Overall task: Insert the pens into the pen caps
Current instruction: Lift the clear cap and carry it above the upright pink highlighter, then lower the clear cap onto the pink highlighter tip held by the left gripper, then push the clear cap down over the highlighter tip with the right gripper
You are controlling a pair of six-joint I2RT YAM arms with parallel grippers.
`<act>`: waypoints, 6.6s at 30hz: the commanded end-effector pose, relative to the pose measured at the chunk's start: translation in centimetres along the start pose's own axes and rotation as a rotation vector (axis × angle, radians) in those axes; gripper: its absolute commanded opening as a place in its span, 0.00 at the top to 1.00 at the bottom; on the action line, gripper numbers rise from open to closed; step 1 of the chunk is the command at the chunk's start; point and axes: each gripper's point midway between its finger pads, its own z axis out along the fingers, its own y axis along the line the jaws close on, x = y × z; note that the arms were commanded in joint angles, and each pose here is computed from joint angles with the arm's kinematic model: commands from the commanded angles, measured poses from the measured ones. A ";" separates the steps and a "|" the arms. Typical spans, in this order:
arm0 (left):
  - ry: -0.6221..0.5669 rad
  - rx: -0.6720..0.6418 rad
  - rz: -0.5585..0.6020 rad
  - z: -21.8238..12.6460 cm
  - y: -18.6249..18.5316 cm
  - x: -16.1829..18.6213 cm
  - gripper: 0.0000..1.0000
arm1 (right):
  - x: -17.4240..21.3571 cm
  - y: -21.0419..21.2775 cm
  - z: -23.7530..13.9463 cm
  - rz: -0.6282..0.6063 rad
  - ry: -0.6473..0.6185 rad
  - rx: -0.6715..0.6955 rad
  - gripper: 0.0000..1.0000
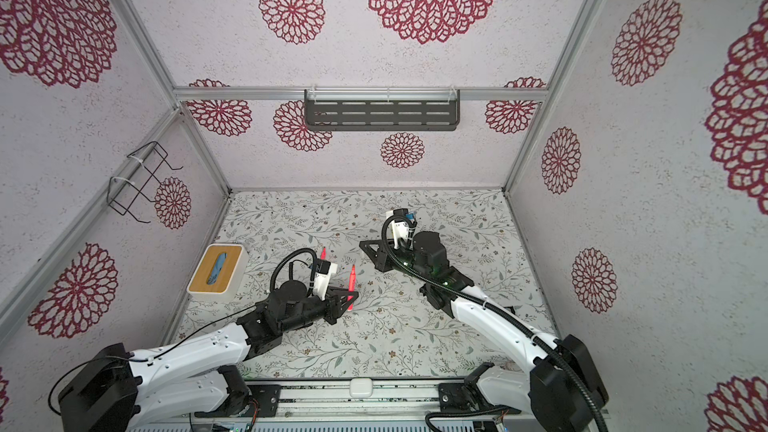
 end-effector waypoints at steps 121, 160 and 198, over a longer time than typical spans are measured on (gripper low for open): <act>-0.141 0.279 0.117 -2.5 -7.7 -5.0 1.00 | -1.1 9.5 -2.7 -0.214 0.119 -0.289 0.83; -0.261 0.532 0.083 -6.7 -10.7 -9.6 1.00 | 5.3 12.3 -5.1 -0.266 0.294 -0.548 0.90; -0.448 0.440 0.061 -10.5 -7.7 -15.4 1.00 | 20.0 8.6 -5.7 -0.213 0.621 -0.338 1.00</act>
